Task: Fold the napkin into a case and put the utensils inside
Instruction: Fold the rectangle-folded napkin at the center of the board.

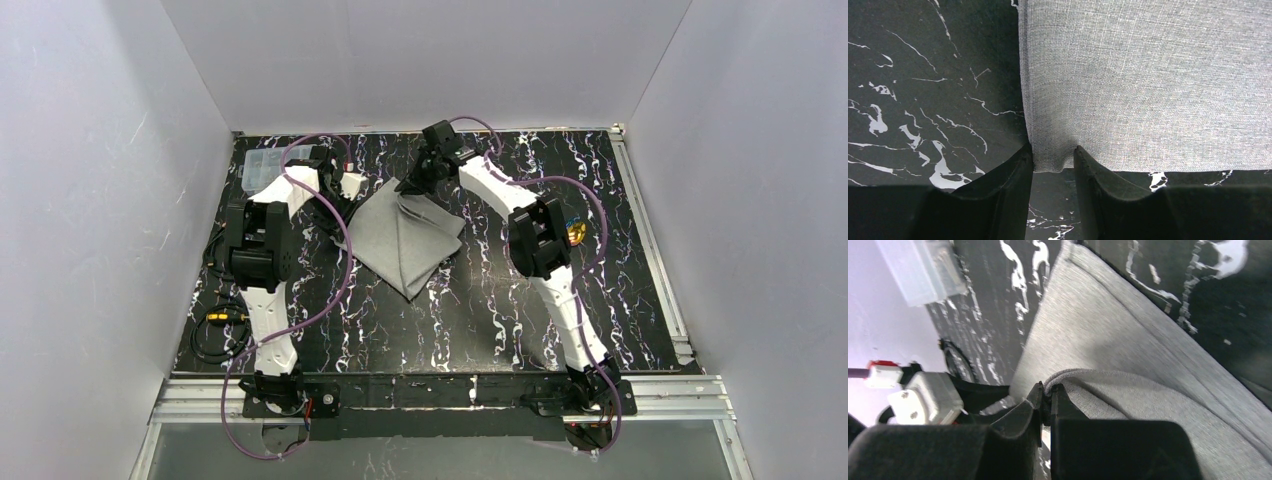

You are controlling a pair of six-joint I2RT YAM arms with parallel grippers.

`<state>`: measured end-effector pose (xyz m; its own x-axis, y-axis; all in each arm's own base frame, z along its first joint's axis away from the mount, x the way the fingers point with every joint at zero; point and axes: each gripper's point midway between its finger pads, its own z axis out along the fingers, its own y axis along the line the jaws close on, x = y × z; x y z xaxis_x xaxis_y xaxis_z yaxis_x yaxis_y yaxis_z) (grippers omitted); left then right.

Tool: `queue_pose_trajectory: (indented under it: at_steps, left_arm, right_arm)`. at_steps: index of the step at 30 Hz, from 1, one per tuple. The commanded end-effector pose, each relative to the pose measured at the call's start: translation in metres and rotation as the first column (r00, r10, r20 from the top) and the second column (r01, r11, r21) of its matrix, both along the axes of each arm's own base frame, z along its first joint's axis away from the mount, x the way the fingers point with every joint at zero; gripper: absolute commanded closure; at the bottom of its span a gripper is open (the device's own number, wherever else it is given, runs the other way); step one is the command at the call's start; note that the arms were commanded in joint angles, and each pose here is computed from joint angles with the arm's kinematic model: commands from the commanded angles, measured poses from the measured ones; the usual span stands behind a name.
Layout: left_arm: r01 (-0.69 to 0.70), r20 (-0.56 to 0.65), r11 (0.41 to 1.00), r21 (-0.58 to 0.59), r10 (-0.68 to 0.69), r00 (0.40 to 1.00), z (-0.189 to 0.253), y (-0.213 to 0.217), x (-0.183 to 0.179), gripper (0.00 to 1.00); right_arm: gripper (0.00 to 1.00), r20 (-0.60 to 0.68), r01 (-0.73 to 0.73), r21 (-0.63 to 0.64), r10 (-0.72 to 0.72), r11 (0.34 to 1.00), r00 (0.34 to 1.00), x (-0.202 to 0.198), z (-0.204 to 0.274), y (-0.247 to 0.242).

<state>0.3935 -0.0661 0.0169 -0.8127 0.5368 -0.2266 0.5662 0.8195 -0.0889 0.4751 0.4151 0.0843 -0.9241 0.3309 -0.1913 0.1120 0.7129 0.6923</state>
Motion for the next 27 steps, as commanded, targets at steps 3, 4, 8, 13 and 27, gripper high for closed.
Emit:
queue_pose_trajectory:
  at_steps: [3,4,8,13,27]
  left_arm:
    - [-0.009,-0.118,0.998,-0.064,0.001,0.993,-0.01,-0.011,-0.035,0.67]
    - [-0.01,-0.121,0.998,-0.065,0.002,0.993,-0.01,-0.011,-0.036,0.67]
    - [-0.015,-0.129,0.997,-0.077,0.005,0.992,-0.011,-0.013,-0.039,0.67]
    - [-0.017,-0.13,0.997,-0.078,0.007,0.992,-0.01,-0.013,-0.041,0.67]
    - [-0.023,-0.129,0.998,-0.057,0.015,0.991,-0.008,-0.003,-0.038,0.68]
  right_arm:
    - [0.78,0.019,0.025,0.201,-0.03,0.979,0.999,0.018,0.007,0.044]
    - [0.68,0.017,0.031,0.206,-0.036,0.978,0.999,0.019,0.004,0.047]
    - [0.43,0.032,0.067,0.224,-0.076,0.972,0.997,0.028,0.001,0.05]
    - [0.27,0.075,0.062,0.288,-0.087,0.956,0.993,0.039,0.026,0.055]
    - [0.08,0.241,0.005,-0.012,-0.002,1.0,0.97,0.001,0.103,-0.068]
